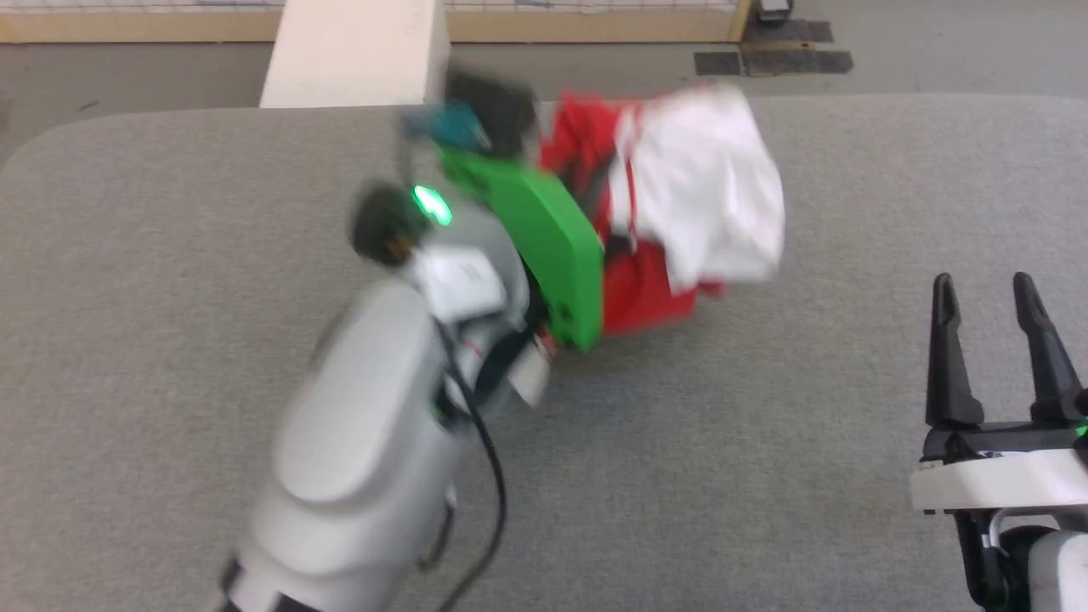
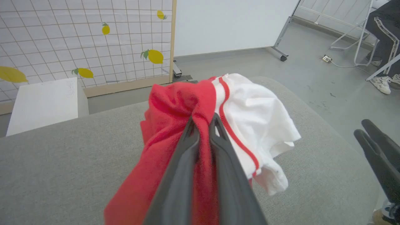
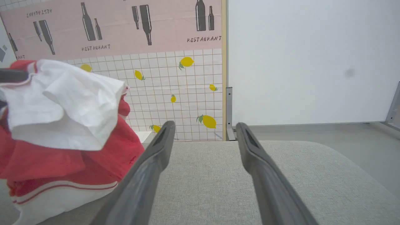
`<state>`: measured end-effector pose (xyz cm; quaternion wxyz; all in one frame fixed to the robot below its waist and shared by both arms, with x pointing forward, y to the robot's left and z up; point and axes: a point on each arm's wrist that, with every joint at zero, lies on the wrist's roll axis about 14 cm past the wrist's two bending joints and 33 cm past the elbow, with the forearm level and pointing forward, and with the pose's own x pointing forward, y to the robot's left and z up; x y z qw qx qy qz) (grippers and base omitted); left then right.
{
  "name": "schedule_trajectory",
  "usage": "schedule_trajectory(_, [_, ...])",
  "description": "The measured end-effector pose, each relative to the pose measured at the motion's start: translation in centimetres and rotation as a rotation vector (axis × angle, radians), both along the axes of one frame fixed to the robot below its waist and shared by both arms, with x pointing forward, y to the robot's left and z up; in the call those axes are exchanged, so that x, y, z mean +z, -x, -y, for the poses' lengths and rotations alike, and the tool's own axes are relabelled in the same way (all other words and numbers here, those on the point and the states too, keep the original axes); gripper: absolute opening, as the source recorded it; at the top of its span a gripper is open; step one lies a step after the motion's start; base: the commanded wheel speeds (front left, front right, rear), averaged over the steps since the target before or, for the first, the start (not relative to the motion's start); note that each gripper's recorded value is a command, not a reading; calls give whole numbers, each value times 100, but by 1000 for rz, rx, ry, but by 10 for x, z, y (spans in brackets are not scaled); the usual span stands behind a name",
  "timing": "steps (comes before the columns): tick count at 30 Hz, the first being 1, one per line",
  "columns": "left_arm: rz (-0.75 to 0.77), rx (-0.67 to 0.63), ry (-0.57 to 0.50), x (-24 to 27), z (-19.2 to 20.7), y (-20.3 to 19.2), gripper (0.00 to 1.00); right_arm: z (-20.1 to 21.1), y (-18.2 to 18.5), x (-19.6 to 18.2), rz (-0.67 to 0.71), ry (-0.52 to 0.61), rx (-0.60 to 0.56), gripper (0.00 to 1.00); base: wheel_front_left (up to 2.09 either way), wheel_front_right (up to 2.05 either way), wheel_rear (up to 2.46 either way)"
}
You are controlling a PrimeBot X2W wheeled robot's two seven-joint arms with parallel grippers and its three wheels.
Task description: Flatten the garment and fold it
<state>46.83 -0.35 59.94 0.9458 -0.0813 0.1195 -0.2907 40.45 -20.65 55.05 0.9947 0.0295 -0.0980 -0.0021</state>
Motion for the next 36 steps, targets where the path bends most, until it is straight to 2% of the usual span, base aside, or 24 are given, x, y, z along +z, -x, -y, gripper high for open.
schedule_trajectory(7, [-233,-38,-56,-116,35,33,0,9,4,-7,-17,-11,-26,100,0,0,0])
schedule_trajectory(11, [-323,-83,-82,-155,54,57,0,19,10,-8,-23,-8,-56,100,0,0,0])
schedule_trajectory(12, [-335,-89,-68,-158,59,61,25,22,12,-8,-23,-7,-66,100,0,0,0])
schedule_trajectory(13, [-332,-98,-57,-158,64,64,45,25,14,-8,-23,-5,-76,100,0,0,0])
schedule_trajectory(14, [-326,-107,-37,-156,69,67,100,28,16,-7,-21,-5,-83,100,0,0,0])
schedule_trajectory(19, [-223,-114,64,-120,82,61,100,35,26,0,-6,-4,-107,100,0,0,0])
schedule_trajectory(23, [-61,-22,178,-69,65,36,100,34,30,6,10,-6,-102,100,0,0,0])
schedule_trajectory(25, [36,50,216,-47,43,25,100,30,30,5,8,-8,-91,100,0,0,0])
schedule_trajectory(27, [167,163,221,-27,2,11,100,27,29,6,8,-9,-80,100,0,0,0])
schedule_trajectory(31, [347,350,105,-21,-78,13,100,22,30,0,-12,-12,-67,100,0,0,0])
schedule_trajectory(36, [355,532,56,-35,-139,44,100,19,30,-6,-33,-14,-55,100,0,0,0])
